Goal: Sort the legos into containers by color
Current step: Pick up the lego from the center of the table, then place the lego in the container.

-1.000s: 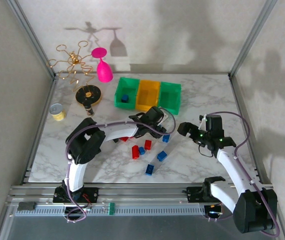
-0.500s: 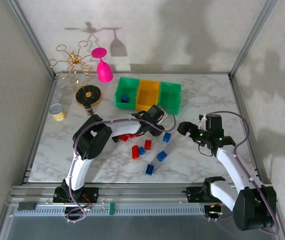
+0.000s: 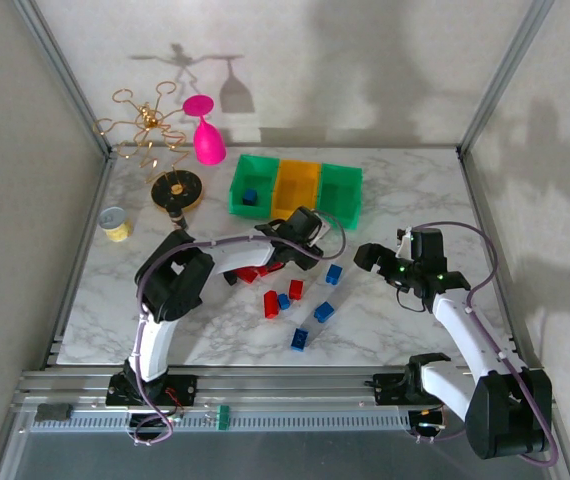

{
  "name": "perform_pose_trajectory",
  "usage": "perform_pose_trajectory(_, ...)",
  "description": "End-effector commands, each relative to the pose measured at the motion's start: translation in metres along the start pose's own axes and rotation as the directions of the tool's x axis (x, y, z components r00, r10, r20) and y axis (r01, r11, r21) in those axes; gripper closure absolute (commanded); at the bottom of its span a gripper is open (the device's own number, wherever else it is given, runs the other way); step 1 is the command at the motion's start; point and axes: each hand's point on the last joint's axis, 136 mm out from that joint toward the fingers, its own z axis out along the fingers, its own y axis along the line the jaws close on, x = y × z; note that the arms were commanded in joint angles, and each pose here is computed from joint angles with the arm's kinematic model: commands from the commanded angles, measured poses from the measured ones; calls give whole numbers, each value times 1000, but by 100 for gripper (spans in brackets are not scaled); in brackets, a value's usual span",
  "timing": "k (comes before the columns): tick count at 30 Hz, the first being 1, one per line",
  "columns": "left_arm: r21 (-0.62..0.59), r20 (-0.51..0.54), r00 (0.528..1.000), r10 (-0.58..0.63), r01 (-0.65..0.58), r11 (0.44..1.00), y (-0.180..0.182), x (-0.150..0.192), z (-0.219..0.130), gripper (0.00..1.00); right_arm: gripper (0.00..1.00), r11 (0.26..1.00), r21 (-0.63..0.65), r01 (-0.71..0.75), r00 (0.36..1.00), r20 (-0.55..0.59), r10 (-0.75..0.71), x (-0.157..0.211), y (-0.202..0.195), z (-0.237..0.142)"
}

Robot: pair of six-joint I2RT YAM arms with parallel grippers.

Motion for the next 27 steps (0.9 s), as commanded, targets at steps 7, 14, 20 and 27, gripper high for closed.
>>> perform_pose_trajectory(7,9,106,983,-147,147,989,23,-34,-49,64,1,992,-96,78,997,29,-76,-11,25,-9)
perform_pose_trajectory(14,-44,203,875,-439,456,889,69,-63,-92,65,1,978,-158,139,989,78,-128,-27,54,-8)
perform_pose_trajectory(20,-180,331,785,-524,597,781,115,-80,-115,64,1,950,-259,176,984,71,-163,-32,90,9)
perform_pose_trajectory(27,-266,425,692,-584,712,650,172,-89,-100,64,1,935,-305,181,983,77,-165,-40,114,27)
